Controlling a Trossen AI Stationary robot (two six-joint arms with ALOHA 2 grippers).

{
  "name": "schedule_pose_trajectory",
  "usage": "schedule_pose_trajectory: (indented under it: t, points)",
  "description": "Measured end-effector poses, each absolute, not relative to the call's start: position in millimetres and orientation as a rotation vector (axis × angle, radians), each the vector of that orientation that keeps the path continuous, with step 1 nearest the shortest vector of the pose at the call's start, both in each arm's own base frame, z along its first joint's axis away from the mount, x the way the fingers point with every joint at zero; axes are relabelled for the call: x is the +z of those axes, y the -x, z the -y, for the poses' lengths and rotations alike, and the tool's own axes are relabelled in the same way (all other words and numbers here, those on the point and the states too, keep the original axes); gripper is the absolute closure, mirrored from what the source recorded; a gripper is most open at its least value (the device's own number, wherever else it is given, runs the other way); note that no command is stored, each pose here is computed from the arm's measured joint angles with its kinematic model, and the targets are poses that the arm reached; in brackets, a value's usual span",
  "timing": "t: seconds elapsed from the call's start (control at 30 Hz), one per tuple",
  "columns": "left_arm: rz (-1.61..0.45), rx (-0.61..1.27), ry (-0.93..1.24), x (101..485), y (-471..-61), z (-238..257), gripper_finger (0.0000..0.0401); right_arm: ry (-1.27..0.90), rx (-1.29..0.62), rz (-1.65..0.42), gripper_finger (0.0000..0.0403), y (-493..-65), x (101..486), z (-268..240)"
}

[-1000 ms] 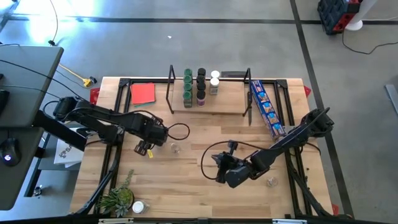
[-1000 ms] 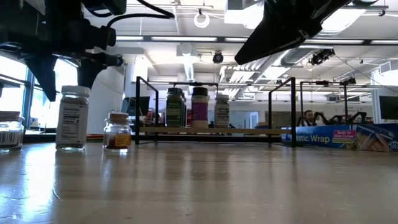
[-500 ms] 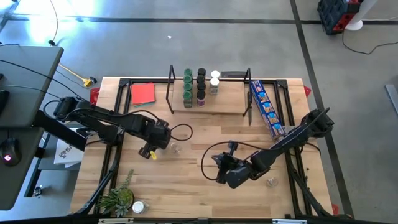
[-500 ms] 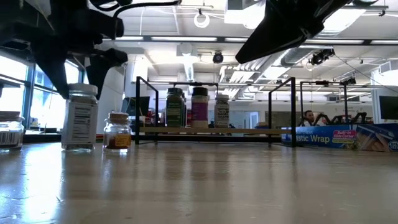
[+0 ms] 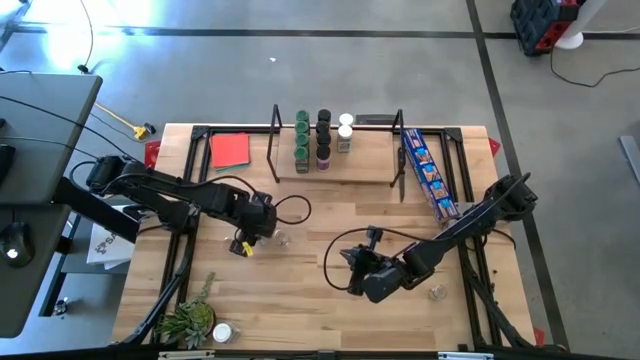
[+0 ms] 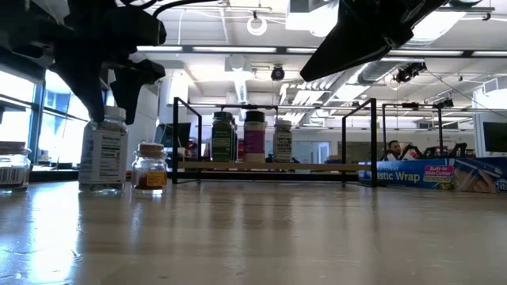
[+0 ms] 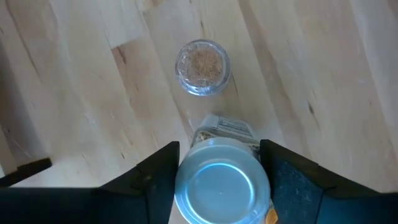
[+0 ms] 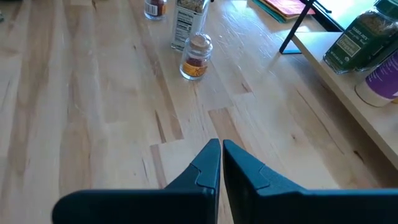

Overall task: Shelf spices
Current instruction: Put the top white seasoning bottle on the shelf aligned with the other white seasoning bottles

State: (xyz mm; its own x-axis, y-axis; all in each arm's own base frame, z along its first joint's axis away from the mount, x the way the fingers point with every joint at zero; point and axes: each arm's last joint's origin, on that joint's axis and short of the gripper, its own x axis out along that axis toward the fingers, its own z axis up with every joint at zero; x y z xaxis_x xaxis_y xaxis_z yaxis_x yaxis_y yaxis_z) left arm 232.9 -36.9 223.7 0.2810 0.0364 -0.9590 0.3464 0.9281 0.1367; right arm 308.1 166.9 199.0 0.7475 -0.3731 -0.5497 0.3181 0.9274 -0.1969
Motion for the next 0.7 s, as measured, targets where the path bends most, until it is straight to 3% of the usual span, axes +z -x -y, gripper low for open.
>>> schedule_pose_trajectory:
  t: [0.3, 0.5, 0.7]
  points:
    - [-1.334, -0.294, -0.411, 221.8, -226.6, 37.2, 0.0112, 0.093, -0.379, -0.621, 0.0391, -308.2, 199.0, -166.6]
    - [-1.297, -0.390, -0.526, 222.2, -227.1, 43.9, 0.0120, 0.093, -0.379, -0.621, 0.0391, -308.2, 198.9, -166.6]
    - [-1.291, -0.398, -0.548, 222.3, -227.3, 44.9, 0.0155, 0.109, -0.374, -0.624, 0.0391, -308.2, 199.0, -166.6]
